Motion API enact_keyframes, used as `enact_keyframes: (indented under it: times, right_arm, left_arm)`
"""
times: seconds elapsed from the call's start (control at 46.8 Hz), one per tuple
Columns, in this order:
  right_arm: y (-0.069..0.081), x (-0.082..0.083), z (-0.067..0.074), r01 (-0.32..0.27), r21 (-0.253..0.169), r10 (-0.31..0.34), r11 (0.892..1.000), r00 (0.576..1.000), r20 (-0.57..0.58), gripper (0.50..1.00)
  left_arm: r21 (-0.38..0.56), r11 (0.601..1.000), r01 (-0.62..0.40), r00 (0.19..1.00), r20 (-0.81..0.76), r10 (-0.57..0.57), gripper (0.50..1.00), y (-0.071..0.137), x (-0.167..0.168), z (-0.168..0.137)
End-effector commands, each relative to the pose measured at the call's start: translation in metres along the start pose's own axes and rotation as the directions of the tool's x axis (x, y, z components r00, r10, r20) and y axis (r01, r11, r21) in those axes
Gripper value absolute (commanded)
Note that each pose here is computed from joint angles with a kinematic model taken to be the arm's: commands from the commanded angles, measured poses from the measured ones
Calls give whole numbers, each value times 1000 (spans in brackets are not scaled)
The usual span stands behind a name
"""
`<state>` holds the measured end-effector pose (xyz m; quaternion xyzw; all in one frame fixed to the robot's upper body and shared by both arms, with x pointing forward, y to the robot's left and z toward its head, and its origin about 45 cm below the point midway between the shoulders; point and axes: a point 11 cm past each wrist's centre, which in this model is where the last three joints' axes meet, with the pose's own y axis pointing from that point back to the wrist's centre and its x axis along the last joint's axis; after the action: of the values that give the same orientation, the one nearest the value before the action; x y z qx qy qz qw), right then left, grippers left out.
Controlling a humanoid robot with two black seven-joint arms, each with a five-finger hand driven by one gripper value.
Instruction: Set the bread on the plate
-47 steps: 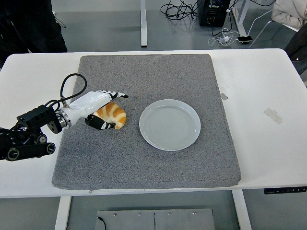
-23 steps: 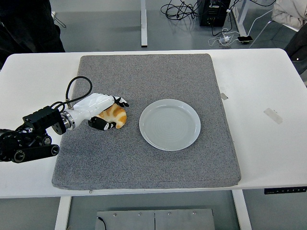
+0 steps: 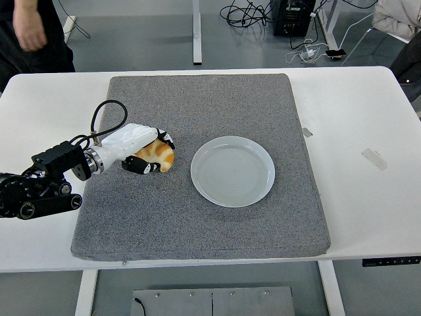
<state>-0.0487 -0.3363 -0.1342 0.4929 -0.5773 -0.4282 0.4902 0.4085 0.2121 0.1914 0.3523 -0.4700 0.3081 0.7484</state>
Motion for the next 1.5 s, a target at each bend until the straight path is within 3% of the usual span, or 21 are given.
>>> enact_keyframes:
  times: [0.0,0.278,0.491,0.876,1.474]
  right_arm:
    - [0,0,0,0,0,0,1000,1000,0,1000]
    - [0,0,0,0,0,0,1000,1000,0,1000]
    - [0,0,0,0,0,0,1000,1000,0,1000]
    - [0,0,0,0,0,0,1000,1000,0,1000]
    - [0,0,0,0,0,0,1000,1000,0,1000]
  left_arm:
    - [-7,1000,-23,1000,12,23,545,-3,14,2]
    - [-79,993,-86,995,46,90,522,-21,59,28]
    - [-175,981,-85,993,67,98,517,-42,67,69]
    - [-304,952,-23,992,110,59,514,-62,39,122]
    - [-295,955,16,996,93,12,511,-78,-13,131]
